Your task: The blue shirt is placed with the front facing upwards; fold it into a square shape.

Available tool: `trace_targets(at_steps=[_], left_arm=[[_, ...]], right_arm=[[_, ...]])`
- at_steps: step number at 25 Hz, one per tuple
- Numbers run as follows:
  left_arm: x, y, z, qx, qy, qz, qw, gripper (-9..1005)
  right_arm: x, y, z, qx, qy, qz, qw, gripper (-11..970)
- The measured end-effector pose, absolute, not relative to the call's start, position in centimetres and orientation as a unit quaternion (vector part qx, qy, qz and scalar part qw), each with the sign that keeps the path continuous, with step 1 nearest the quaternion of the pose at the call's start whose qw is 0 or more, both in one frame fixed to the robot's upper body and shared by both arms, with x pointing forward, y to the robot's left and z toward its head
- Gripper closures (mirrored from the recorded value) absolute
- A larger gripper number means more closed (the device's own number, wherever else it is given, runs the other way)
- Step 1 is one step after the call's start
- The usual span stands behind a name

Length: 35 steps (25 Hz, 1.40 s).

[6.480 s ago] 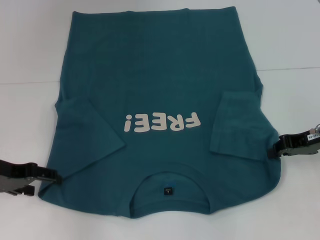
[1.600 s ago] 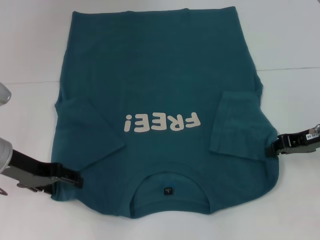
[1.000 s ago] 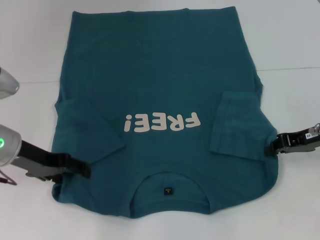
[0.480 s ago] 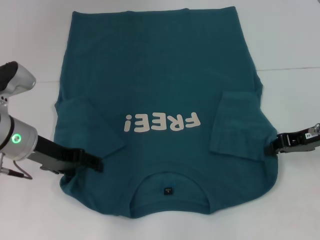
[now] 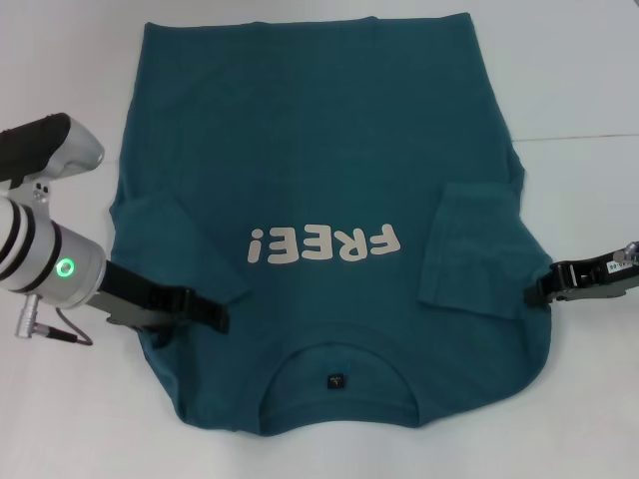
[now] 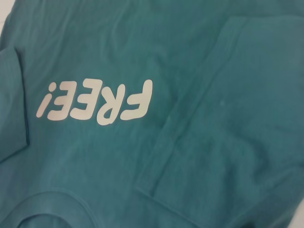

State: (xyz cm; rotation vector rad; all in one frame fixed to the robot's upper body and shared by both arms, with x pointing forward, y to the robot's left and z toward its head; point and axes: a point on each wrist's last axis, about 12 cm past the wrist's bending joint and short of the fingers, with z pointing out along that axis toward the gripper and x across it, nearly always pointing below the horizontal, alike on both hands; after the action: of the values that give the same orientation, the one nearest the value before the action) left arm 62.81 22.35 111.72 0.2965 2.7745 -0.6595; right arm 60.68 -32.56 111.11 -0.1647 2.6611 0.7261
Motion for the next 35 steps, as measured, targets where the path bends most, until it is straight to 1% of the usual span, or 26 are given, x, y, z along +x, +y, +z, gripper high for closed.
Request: trace_targets(at_steps=[8,15,21,25,28,35], left_arm=[[63.3,21.2,112.2,0.116,0.954,-0.231,0.152,128],[63.5,20.3,112.2,0.115,0.947,-0.249,0.167,128],[63.6,19.9,112.5,0.119,0.945,-0.250,0.174,128],[63.8,20.6,112.8,0.114,0.946,-0.245,0.177,128],[63.8,21.8,112.9,0.100,0.950,-0.235,0.179,128],[63.1,26.2,113.0,0.041,0.962,-0.227,0.148,128]], right_arm=[[60.7,-32.5,111.1,-0.060,0.944,0.261,0.191,922],[60.6,-32.3,111.0,-0.062,0.944,0.263,0.190,922],[60.7,-32.0,111.0,-0.065,0.943,0.265,0.191,922],[60.7,-32.0,111.0,-0.066,0.943,0.264,0.192,922],[60.9,-31.9,111.1,-0.067,0.942,0.264,0.194,922],[61.0,-31.9,111.2,-0.067,0.942,0.264,0.198,923]])
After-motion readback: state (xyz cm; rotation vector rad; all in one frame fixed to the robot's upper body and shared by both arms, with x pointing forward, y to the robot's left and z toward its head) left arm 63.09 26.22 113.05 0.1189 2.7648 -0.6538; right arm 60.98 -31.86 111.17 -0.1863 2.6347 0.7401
